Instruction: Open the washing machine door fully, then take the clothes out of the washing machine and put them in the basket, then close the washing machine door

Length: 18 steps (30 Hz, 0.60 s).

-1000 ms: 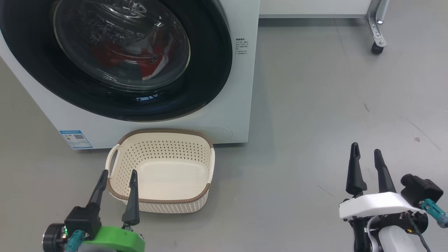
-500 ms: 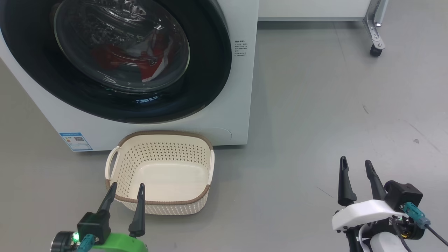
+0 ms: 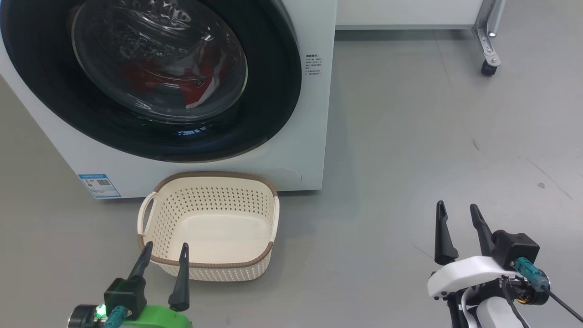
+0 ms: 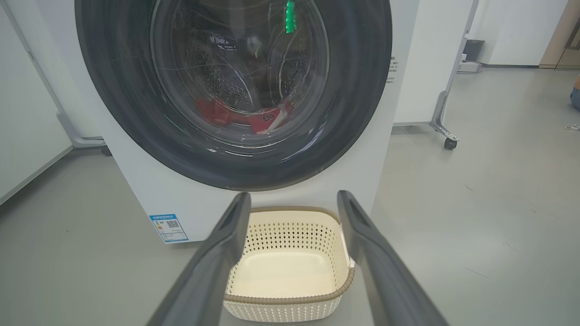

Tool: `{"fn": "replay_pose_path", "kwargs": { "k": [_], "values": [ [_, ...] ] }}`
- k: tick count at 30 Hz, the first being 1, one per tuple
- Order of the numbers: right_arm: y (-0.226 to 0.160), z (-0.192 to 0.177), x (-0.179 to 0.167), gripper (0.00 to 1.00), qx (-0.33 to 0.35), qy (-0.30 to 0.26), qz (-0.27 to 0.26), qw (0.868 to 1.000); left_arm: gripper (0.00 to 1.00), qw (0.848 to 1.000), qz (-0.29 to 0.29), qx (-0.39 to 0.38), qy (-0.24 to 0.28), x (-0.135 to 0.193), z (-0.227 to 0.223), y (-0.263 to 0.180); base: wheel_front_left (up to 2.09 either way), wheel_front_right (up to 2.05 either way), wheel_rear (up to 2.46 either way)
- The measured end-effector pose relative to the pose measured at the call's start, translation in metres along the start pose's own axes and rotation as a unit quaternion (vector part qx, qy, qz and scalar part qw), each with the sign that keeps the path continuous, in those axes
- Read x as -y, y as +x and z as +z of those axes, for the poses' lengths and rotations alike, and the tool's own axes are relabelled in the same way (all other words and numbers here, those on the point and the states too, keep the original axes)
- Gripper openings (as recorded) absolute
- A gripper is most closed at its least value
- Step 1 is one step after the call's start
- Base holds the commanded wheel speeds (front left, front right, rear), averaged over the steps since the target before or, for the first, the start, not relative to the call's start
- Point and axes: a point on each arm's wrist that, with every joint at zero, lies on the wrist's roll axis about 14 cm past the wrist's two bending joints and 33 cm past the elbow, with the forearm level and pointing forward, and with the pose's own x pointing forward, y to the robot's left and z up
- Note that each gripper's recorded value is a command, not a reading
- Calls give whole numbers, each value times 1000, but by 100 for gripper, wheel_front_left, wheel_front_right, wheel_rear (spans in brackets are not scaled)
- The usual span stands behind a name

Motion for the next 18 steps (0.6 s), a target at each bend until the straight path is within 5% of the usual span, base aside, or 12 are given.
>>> {"fn": "replay_pose_path", "kwargs": {
  "k": [18],
  "values": [
    [0, 1, 0, 100, 1, 0, -2, 1000, 100, 1000, 2, 1, -4, 0, 1, 0, 0, 0, 0]
  ]
}}
